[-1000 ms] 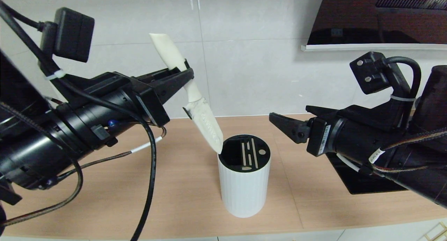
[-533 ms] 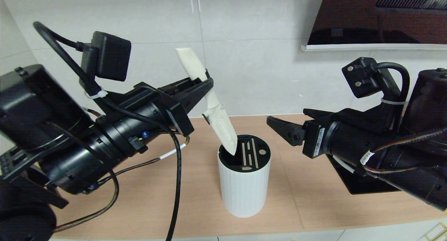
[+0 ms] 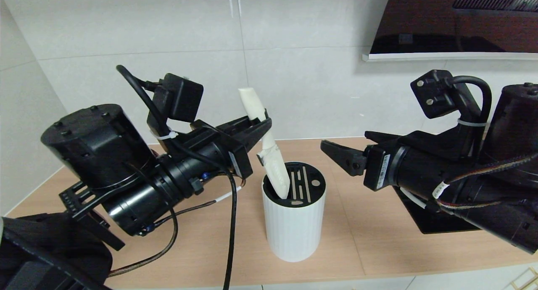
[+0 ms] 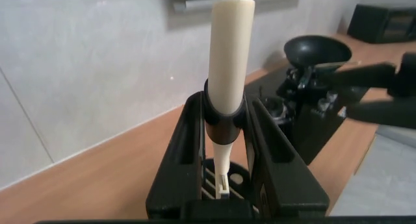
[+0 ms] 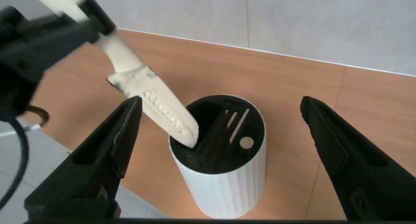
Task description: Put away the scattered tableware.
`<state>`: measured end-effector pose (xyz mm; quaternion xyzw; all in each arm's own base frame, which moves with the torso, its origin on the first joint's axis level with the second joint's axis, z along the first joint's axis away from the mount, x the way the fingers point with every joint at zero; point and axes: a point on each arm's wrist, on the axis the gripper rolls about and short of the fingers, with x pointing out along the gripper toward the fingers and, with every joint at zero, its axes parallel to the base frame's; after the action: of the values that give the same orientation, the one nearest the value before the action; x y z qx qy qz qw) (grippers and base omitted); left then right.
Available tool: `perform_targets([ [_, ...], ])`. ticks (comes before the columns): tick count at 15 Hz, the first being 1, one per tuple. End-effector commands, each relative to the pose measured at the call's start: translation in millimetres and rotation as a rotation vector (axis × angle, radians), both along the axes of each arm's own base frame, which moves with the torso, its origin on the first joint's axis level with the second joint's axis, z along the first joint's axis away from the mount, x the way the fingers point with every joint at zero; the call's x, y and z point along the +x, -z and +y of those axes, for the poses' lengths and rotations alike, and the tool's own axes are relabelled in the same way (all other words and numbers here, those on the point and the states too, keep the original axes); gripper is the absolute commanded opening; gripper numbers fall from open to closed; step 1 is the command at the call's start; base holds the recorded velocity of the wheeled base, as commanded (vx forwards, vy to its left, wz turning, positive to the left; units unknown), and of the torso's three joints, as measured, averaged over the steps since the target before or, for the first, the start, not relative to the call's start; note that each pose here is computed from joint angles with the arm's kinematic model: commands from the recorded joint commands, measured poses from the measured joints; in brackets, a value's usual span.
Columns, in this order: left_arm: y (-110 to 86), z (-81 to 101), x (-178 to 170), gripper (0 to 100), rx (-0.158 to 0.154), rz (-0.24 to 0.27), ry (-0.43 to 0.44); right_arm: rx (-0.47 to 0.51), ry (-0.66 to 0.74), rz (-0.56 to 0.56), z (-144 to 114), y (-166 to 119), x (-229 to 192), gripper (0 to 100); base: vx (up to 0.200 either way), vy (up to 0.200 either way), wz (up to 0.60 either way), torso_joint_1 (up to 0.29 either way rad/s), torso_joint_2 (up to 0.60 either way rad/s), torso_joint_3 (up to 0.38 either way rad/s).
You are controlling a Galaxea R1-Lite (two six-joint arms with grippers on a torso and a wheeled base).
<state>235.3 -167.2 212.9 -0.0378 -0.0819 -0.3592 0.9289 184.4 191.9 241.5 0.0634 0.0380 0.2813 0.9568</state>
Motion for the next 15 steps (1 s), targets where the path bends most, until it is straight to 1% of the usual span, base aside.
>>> perform_targets([
  [1, 6.3, -2.0, 3.1, 0, 0.012, 0.018, 0.000, 0.003, 0.001, -0.002, 0.2, -0.5, 0.1, 100, 0.000, 0.000, 0.00, 0.000, 0.00, 0.000],
  [5, 19.1, -7.3, 10.8, 0, 0.033, 0.053, -0.001, 0.001, 0.001, -0.003, 0.2, -0.5, 0.1, 100, 0.000, 0.000, 0.00, 0.000, 0.00, 0.000],
  [8, 29.3, -12.1, 18.0, 0, 0.029, 0.050, -0.010, 0.009, 0.004, -0.010, -1.3, -3.2, -0.2, 100, 0.000, 0.000, 0.00, 0.000, 0.00, 0.000],
  [9, 35.8, -14.3, 21.8, 0, 0.035, 0.063, -0.024, 0.007, 0.004, -0.008, -1.1, -2.3, 0.0, 100, 0.000, 0.000, 0.00, 0.000, 0.00, 0.000],
  [10, 37.7, -15.2, 23.3, 0, 0.036, 0.064, -0.028, 0.006, 0.004, -0.007, -0.8, -1.9, 0.2, 100, 0.000, 0.000, 0.00, 0.000, 0.00, 0.000],
  [13, 51.1, -18.4, 28.0, 0, 0.050, 0.084, -0.035, -0.001, 0.005, -0.015, -1.1, -2.5, 0.0, 100, 0.000, 0.000, 0.00, 0.000, 0.00, 0.000],
  [15, 60.8, -22.2, 29.3, 0, 0.067, 0.110, -0.029, -0.006, 0.019, -0.020, -3.7, -2.6, 2.6, 100, 0.000, 0.000, 0.00, 0.000, 0.00, 0.000],
])
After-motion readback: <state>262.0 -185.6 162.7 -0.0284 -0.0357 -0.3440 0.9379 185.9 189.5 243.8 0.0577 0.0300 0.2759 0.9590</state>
